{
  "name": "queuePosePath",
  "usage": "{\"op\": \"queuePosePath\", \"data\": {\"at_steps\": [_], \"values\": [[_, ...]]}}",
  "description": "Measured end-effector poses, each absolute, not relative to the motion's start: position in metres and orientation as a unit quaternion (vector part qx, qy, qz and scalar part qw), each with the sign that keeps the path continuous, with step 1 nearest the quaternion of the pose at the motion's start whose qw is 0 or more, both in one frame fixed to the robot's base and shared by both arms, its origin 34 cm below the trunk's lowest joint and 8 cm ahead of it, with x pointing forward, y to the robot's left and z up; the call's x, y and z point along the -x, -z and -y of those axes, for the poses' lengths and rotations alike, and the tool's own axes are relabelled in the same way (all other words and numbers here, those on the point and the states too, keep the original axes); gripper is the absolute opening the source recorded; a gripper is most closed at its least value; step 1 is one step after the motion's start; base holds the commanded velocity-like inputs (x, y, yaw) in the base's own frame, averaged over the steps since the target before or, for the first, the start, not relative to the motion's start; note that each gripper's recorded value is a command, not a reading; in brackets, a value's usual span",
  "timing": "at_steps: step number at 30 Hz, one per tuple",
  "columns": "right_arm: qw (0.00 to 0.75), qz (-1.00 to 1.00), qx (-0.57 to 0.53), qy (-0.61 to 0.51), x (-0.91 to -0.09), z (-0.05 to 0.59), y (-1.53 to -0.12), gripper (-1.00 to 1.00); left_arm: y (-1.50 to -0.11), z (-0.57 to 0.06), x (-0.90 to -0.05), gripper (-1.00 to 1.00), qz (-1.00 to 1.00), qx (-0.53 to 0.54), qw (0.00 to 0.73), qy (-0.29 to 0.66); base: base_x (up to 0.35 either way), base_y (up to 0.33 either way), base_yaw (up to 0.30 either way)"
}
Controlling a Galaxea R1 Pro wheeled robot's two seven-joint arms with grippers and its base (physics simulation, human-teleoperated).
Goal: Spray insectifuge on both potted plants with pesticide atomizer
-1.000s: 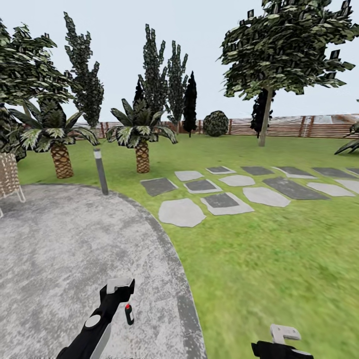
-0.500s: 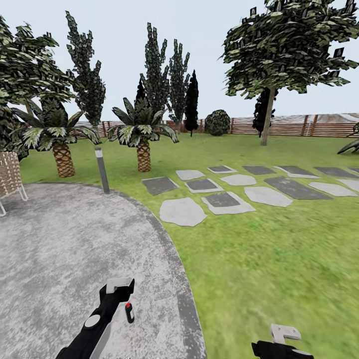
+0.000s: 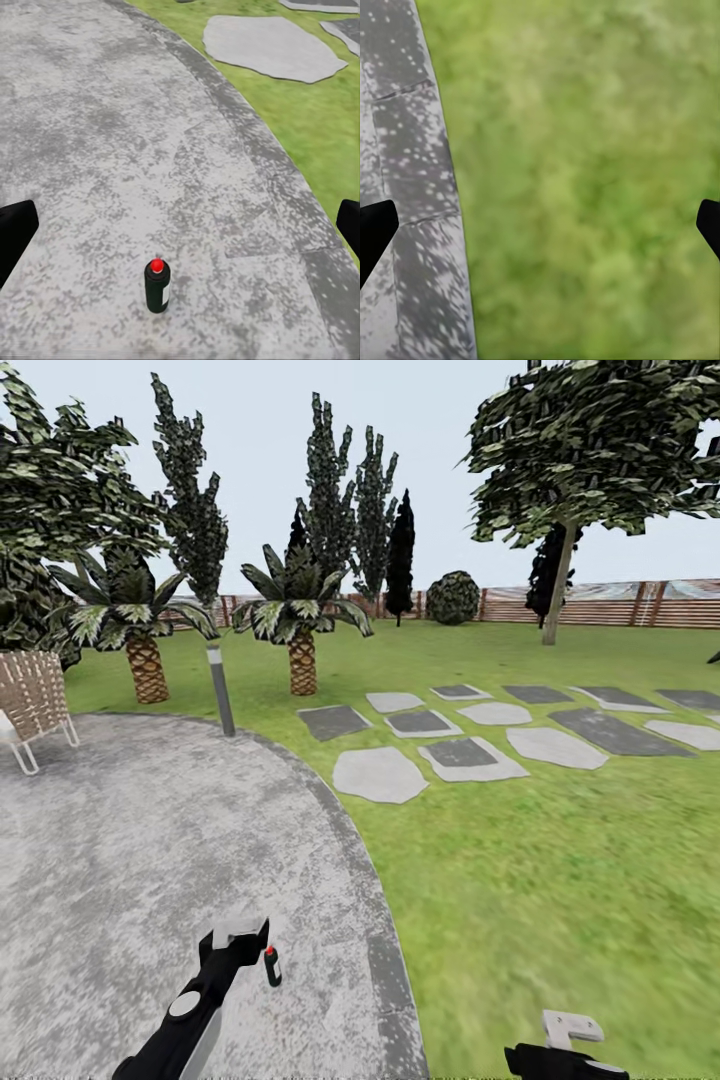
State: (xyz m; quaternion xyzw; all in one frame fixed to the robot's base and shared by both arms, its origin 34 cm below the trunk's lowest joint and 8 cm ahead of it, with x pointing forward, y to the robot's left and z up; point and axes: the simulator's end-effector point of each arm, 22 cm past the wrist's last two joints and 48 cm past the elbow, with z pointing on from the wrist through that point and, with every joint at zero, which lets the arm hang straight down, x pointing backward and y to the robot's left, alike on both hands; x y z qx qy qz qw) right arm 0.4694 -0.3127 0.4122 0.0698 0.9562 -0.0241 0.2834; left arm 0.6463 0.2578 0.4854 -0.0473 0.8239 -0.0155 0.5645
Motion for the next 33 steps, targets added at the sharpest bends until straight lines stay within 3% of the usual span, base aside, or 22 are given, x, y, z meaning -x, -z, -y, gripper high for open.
{"op": "queuePosePath", "data": {"at_steps": [33], "values": [[0.250,-0.965,-0.070,0.026,-0.442,0.313,-0.328,1.00,-0.388,-0.257,-0.624,1.00,-0.843,0.046,0.535,0.014,0.000,0.000,-0.045]]}}
